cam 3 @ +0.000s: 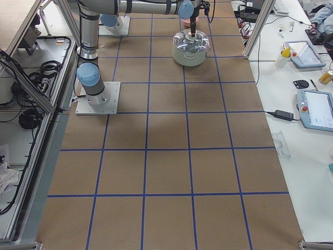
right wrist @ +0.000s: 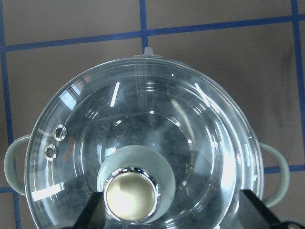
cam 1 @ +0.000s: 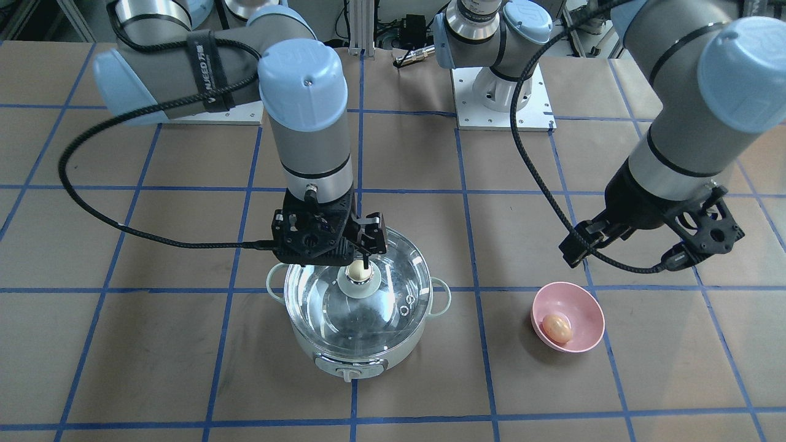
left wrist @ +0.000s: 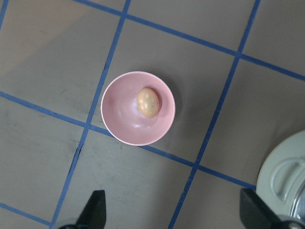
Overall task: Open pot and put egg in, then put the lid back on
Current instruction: 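Grasp the lid knob with the right gripper while the left gripper lowers over the egg, then lift the glass lid off with the right gripper while the left descends onto the egg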
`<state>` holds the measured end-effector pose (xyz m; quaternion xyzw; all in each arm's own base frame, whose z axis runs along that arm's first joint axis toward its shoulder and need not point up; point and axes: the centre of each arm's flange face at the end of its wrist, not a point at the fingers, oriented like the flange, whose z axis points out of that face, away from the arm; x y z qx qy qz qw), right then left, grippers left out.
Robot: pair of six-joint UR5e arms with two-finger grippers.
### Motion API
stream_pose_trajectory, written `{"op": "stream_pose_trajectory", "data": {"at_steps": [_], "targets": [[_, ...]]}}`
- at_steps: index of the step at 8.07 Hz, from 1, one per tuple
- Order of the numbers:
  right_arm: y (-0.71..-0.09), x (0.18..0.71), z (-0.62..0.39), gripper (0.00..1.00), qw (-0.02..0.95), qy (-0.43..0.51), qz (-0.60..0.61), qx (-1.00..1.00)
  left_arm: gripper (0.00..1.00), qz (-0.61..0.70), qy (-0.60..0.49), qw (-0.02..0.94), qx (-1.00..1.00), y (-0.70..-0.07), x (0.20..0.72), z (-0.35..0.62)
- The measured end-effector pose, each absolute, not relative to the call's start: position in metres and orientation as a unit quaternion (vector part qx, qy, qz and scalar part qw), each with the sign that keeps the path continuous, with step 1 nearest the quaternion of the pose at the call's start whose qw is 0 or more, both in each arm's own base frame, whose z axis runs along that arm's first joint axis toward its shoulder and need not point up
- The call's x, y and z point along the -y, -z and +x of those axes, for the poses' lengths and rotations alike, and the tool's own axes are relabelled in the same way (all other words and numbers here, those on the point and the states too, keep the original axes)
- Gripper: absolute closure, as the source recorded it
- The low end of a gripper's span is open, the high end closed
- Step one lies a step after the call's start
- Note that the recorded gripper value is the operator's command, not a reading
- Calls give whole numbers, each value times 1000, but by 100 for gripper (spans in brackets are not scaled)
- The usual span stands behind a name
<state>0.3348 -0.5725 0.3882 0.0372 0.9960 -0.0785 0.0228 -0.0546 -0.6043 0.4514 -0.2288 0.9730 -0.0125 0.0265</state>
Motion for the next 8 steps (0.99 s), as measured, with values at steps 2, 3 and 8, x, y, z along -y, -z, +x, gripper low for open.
{"op": "stream_pose_trajectory", "data": {"at_steps": [2, 3, 8], "targets": [[-353, 579, 354, 0, 23, 70, 54, -996, 9, -267, -3, 29, -963, -399, 622, -37], [-346, 580, 358, 9, 26, 67, 60, -996, 14, -274, -10, 30, -961, -373, 628, -27], [-345, 580, 365, 72, 55, 62, 69, -994, 35, -283, -42, 35, -958, -291, 645, -8]]}}
